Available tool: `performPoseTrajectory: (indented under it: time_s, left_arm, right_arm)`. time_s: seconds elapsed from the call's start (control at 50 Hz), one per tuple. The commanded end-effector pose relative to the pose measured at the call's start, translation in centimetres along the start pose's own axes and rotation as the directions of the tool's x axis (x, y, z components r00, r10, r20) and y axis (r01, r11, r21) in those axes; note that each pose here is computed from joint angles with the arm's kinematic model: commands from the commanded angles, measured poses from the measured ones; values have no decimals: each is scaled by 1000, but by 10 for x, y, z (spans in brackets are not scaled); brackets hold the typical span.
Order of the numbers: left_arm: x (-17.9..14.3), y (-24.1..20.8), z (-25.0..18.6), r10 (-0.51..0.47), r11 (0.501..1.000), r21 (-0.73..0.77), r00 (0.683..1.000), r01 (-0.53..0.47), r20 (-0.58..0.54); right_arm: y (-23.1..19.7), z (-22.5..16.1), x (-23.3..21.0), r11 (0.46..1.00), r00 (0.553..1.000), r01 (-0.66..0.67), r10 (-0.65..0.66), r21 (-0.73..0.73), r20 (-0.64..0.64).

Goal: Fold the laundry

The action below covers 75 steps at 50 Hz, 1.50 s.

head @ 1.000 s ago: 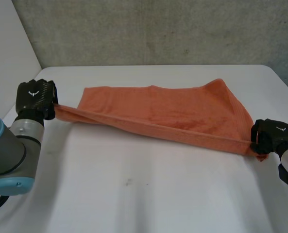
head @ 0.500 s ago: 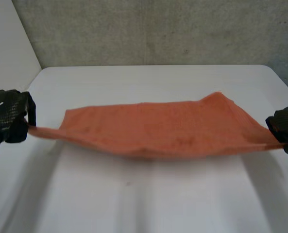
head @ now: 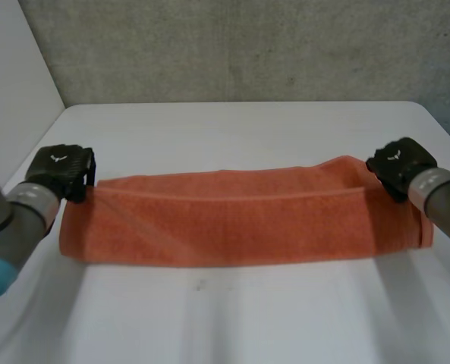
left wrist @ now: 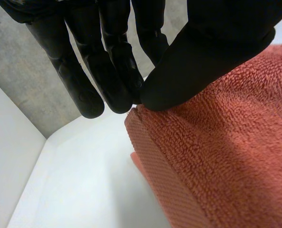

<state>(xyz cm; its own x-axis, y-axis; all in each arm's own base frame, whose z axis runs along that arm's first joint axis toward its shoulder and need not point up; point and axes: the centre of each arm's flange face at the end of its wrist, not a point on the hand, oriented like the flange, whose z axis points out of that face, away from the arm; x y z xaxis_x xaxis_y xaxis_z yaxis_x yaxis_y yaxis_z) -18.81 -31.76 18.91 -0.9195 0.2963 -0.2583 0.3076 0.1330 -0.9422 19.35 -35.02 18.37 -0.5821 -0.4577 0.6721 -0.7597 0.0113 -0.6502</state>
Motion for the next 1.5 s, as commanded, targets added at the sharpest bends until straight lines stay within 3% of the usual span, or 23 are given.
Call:
performPoseTrajectory:
  time_s: [0.02,0.24,0.48,0.66,0.7,0.78,0.88,0.92,1.08,1.3,1.5]
  left_arm:
    - [7,14,59,47,998,40,997,-50,61]
    - [19,20,108,96,975,192,990,-115,102]
    - [37,25,117,128,958,249,988,-145,82]
    - [50,10,95,161,942,286,984,-175,71]
    - [45,-4,81,170,934,304,982,-188,85]
    - [41,-20,62,161,928,325,982,-183,94]
    - [41,-33,26,155,925,337,984,-174,84]
    - [48,-32,6,152,929,331,987,-162,57]
    - [54,-30,-29,62,944,324,998,-58,-2]
    - [51,-26,-32,-135,945,291,989,148,-64]
    - [51,-20,-34,-138,951,270,988,151,-65]
  right_arm:
    - [-14,47,1,990,991,23,-5,137,-131]
    - [-11,97,-8,965,969,78,-14,250,-246]
    - [0,124,-15,950,948,98,2,298,-318]
    - [-23,101,20,940,904,7,140,342,-403]
    - [-36,78,38,915,888,-76,243,396,-390]
    - [-48,51,48,891,877,-148,318,429,-359]
    - [-51,11,43,893,887,-250,366,374,-281]
    - [-40,-3,33,911,902,-301,368,281,-225]
    - [15,-16,19,919,912,-394,395,28,-114]
    - [62,6,15,910,907,-415,413,-11,-79]
    - [89,24,15,905,901,-425,423,-3,-95]
